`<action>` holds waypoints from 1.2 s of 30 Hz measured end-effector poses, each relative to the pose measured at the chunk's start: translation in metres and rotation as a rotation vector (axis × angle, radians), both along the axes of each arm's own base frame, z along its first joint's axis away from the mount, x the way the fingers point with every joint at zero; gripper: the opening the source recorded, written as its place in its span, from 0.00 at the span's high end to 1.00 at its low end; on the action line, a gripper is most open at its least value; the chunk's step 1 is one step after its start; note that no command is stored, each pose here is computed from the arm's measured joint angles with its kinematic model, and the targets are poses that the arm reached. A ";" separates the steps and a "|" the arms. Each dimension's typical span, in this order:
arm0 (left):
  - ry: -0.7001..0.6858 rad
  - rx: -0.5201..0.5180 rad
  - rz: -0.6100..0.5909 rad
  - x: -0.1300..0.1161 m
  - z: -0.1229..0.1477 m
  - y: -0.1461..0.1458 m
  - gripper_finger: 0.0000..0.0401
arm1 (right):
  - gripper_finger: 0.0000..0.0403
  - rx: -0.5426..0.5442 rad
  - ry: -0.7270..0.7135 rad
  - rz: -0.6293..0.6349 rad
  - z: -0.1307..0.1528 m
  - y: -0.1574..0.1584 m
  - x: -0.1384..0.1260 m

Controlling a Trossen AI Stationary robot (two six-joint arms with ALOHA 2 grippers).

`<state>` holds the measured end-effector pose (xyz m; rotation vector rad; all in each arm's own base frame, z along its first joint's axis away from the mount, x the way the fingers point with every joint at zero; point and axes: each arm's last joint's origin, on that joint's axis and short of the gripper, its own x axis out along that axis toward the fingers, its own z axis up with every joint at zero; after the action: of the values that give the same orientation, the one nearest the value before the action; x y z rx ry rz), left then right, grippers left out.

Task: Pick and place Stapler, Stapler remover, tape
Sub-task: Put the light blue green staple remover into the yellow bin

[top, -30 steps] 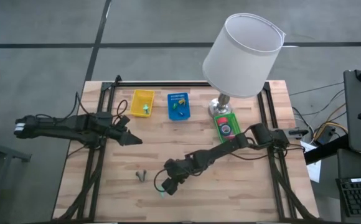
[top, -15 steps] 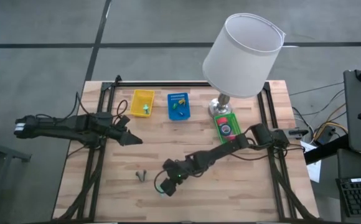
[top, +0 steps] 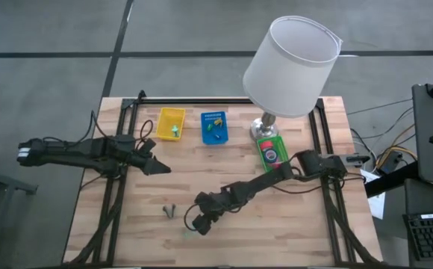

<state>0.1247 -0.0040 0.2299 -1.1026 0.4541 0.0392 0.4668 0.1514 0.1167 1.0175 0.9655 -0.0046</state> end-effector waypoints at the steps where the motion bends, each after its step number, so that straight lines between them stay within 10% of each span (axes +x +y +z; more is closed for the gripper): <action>1: 0.000 0.000 0.000 0.000 0.000 0.000 0.58 | 0.58 0.014 -0.007 0.006 -0.001 0.001 0.001; 20: 0.094 -0.138 -0.226 -0.003 -0.006 -0.016 0.58 | 0.60 0.049 -0.104 0.042 0.014 0.008 0.004; 26: -0.099 0.002 -0.501 -0.005 0.010 -0.051 0.58 | 0.62 0.016 -0.151 0.104 0.033 0.008 0.001; 36: 0.069 0.167 -0.744 -0.019 -0.022 -0.120 0.58 | 0.64 -0.074 -0.061 0.162 0.038 0.003 -0.011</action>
<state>0.1058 -0.1238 0.2074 -0.7183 0.8833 -0.5308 0.4556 0.1546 0.1552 0.8654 0.9829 0.1235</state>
